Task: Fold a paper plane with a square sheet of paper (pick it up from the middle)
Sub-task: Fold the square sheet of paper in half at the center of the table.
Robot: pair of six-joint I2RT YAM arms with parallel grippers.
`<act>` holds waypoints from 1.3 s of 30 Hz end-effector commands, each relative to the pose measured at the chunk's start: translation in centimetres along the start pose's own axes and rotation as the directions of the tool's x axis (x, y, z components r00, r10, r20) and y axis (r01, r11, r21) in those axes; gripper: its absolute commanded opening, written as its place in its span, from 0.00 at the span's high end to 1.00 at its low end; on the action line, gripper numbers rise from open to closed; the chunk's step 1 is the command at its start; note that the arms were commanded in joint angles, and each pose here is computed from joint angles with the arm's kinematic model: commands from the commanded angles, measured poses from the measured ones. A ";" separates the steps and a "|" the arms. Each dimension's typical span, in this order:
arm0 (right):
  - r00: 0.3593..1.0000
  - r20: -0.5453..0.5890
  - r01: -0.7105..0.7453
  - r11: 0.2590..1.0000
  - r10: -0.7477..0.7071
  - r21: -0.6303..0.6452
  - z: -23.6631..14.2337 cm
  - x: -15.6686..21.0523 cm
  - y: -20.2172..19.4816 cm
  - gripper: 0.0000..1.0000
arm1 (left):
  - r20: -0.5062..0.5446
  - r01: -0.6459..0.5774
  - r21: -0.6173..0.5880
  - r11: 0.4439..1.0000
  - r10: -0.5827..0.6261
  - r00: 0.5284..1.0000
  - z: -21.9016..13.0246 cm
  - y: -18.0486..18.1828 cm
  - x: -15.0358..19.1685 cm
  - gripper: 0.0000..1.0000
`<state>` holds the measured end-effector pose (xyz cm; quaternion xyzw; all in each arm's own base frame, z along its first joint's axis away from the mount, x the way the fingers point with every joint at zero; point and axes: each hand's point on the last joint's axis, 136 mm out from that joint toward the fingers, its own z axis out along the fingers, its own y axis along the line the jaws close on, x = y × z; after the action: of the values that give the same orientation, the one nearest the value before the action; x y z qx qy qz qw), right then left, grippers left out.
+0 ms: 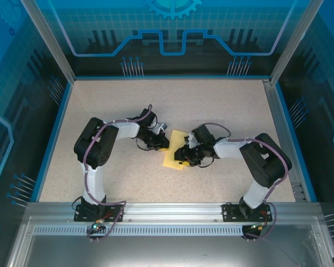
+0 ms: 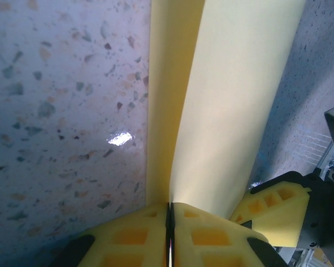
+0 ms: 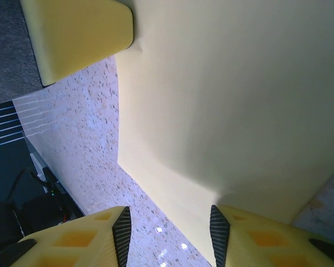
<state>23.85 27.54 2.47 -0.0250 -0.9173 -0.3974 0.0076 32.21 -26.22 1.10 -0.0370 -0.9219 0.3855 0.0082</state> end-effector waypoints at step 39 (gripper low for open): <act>0.991 0.131 0.033 0.999 -0.030 -0.025 -2.7 -7.9 0.8 0.54 | -0.099 0.092 -0.136 0.986 -0.106 0.989 1.0 4.3 3.8 0.87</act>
<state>31.01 26.17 5.62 -0.0456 -0.9030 -0.4232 -0.0578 32.20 -26.20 1.13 -0.0381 -0.9219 0.3855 0.0073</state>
